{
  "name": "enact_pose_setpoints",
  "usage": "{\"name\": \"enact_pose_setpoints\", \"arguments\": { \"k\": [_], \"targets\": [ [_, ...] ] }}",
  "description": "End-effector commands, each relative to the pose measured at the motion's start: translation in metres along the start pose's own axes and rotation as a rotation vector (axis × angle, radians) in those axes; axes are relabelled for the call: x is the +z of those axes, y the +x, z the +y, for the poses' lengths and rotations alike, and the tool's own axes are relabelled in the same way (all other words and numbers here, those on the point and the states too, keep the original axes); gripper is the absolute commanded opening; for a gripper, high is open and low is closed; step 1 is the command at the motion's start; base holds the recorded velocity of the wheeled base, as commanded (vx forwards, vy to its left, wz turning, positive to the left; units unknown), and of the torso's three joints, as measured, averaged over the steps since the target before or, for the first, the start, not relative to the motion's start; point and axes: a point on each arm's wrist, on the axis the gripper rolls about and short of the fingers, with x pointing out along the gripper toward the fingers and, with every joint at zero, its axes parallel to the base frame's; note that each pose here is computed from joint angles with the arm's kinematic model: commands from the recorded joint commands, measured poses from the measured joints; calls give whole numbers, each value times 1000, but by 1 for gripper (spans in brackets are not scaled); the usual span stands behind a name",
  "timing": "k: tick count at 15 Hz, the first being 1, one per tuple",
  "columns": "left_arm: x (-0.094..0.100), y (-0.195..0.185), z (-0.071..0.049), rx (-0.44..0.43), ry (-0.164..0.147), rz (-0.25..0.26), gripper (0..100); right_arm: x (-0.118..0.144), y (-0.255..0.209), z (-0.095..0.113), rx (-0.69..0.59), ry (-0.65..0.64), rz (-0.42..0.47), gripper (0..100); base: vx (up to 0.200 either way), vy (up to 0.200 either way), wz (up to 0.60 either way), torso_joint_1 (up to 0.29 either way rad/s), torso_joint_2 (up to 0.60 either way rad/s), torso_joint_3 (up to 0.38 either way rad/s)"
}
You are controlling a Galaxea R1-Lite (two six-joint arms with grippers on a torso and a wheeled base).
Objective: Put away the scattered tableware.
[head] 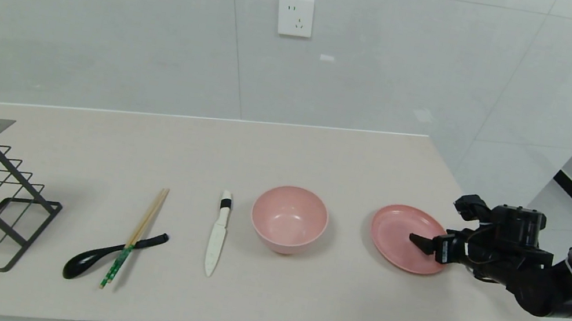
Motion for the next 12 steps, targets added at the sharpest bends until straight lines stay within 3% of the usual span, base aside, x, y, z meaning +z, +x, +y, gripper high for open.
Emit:
{"name": "enact_pose_setpoints", "arguments": {
  "k": [1,6,7,12],
  "targets": [
    [0,0,0,0,-1,0,100,1,2,10,24,-10,-1,100,0,0,0,0,0,0],
    [0,0,0,2,-1,0,100,-6,7,14,36,2,20,100,0,0,0,0,0,0],
    [0,0,0,2,-1,0,100,-9,8,13,34,6,28,0,0,0,0,0,0,0],
    [0,0,0,0,-1,-2,100,-20,14,9,23,16,55,0,0,0,0,0,0,0]
  ]
}}
